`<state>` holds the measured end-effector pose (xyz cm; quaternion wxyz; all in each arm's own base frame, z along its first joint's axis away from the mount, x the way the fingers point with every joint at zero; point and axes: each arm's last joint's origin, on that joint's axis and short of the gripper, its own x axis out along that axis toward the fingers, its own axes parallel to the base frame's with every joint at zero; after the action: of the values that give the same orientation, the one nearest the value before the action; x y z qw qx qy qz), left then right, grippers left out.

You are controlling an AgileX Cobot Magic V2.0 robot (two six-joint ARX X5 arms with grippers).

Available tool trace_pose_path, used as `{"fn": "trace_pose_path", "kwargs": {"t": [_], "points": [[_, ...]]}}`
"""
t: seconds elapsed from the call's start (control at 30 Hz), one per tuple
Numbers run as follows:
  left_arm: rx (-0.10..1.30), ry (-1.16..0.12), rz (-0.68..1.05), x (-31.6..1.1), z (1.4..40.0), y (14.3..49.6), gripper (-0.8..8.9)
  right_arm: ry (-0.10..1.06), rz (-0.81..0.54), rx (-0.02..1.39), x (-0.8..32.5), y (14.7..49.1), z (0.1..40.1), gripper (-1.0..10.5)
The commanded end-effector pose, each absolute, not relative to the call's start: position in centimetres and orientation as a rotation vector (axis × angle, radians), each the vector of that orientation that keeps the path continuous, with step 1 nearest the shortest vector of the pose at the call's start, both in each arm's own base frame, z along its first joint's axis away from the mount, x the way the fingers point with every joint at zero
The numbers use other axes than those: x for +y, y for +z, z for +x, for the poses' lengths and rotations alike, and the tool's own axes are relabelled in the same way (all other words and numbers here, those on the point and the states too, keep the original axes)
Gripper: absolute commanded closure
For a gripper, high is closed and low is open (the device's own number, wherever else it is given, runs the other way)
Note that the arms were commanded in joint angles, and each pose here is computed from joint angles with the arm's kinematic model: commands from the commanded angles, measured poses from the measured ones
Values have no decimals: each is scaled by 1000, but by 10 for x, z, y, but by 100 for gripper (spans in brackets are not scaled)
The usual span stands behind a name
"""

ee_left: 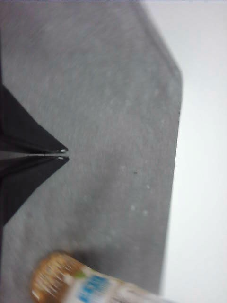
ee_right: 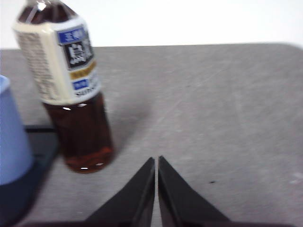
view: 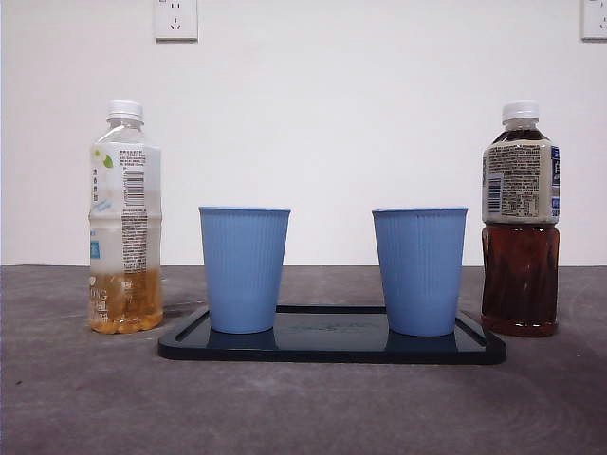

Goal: Pour the drink into the cup

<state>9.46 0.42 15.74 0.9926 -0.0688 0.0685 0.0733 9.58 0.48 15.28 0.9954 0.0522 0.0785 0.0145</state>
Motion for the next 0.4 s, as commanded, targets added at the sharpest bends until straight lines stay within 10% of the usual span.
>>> {"fn": "trace_pose_path", "kwargs": {"t": [0.03,0.4], "points": [[139,173,-405,4,95,150,807,33,208,159,5,152,96,940],[94,132,-433,3,92,171,807,64,331,122,6,166,94,940]]}}
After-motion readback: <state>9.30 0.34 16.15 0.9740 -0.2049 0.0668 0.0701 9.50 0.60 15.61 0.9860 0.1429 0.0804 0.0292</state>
